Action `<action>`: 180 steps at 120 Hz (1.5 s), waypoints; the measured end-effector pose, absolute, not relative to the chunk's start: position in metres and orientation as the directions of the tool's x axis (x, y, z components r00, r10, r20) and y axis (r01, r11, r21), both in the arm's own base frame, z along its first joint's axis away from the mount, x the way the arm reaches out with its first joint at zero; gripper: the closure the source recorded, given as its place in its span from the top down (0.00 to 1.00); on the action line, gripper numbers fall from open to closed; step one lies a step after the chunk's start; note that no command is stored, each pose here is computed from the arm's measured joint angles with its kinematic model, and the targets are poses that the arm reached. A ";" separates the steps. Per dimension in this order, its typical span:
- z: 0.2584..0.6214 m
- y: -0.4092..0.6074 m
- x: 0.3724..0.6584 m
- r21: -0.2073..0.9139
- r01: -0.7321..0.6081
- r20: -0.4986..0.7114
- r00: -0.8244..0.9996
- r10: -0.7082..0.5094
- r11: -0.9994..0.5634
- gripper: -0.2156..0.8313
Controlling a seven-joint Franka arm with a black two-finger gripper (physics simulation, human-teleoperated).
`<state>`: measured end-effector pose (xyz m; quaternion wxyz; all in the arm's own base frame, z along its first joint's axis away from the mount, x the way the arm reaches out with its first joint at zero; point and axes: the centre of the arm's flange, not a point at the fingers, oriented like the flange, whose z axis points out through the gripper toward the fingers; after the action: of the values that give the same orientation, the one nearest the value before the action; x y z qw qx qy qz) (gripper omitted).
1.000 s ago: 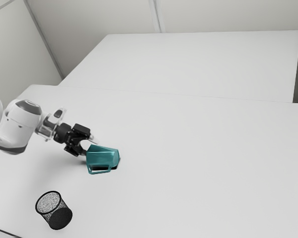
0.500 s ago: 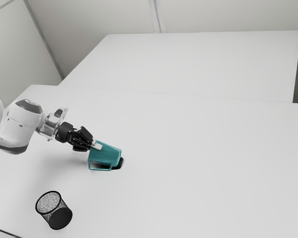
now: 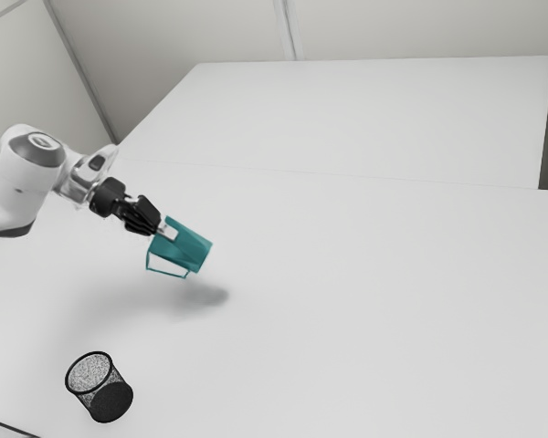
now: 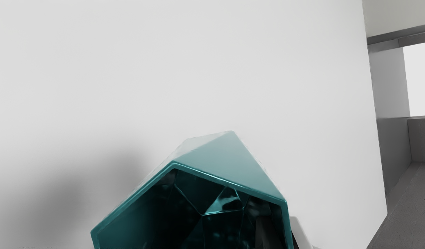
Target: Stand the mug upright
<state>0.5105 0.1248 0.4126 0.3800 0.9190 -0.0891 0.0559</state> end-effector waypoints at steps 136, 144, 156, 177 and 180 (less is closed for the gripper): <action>0.360 0.034 0.579 0.013 -0.157 -0.069 0.985 -0.158 -0.987 0.35; 0.366 0.034 0.579 0.013 -0.144 -0.057 0.988 -0.145 -0.989 0.47; 0.391 0.033 0.578 0.007 -0.130 -0.021 0.991 -0.130 -0.992 0.59; 0.469 0.034 0.596 0.027 -0.096 0.045 0.994 -0.095 -0.995 0.71; 0.484 0.034 0.599 0.029 -0.094 0.054 0.994 -0.092 -0.995 0.72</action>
<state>0.5993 0.0344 0.4837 0.0159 0.9984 -0.0465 0.0263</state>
